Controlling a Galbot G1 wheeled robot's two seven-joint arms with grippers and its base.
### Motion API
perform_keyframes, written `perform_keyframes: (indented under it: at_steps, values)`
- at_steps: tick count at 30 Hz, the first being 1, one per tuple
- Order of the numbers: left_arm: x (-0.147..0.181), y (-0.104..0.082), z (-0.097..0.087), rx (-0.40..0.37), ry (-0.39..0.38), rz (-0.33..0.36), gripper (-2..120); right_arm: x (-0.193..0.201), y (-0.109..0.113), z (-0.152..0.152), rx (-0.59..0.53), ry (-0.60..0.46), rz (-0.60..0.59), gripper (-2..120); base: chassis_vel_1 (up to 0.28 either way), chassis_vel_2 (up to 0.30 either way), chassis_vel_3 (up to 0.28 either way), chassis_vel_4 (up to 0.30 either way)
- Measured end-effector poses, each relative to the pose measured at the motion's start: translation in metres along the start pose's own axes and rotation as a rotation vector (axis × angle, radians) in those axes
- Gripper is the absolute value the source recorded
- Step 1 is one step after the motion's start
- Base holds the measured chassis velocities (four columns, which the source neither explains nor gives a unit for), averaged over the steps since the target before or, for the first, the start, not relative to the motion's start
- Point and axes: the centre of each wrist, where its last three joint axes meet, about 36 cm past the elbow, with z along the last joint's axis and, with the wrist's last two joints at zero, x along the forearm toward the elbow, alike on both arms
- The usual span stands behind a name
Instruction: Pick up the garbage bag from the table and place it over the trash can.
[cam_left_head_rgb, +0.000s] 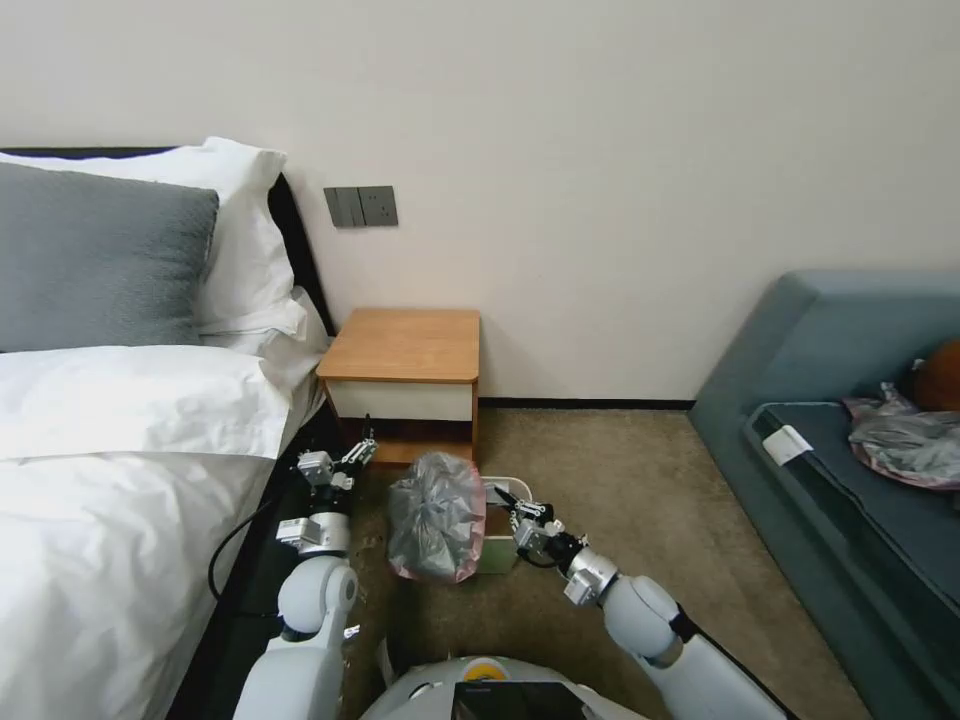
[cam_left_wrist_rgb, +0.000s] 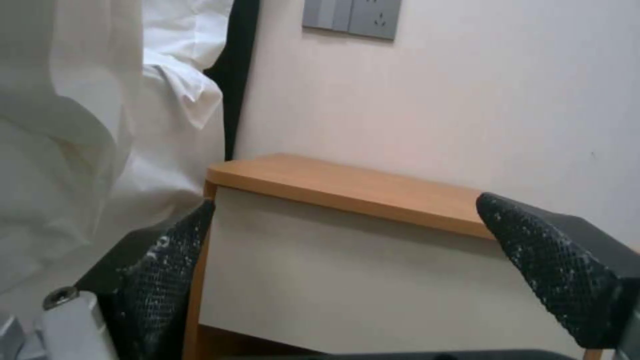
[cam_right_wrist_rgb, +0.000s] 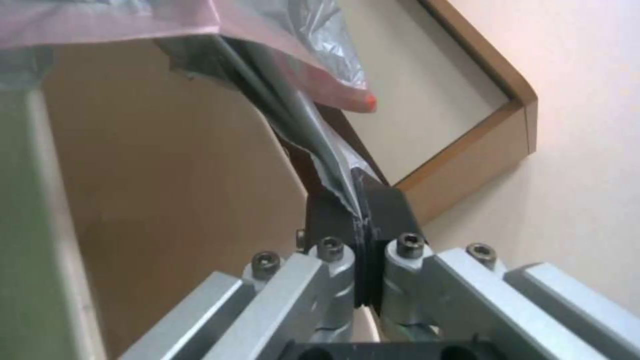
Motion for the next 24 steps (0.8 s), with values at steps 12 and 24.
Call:
perform_keyframes:
  at_steps: [12,24]
  values:
    - [-0.001,-0.001,0.001,-0.006,0.001,0.012,100,0.017,-0.006,-0.003,-0.089,0.026,0.015,8,0.0,0.0,0.0,0.0]
    - [0.0,-0.01,0.007,0.003,0.013,0.032,100,0.052,-0.057,0.0,-0.182,0.093,-0.06,57,0.0,0.0,0.0,0.0]
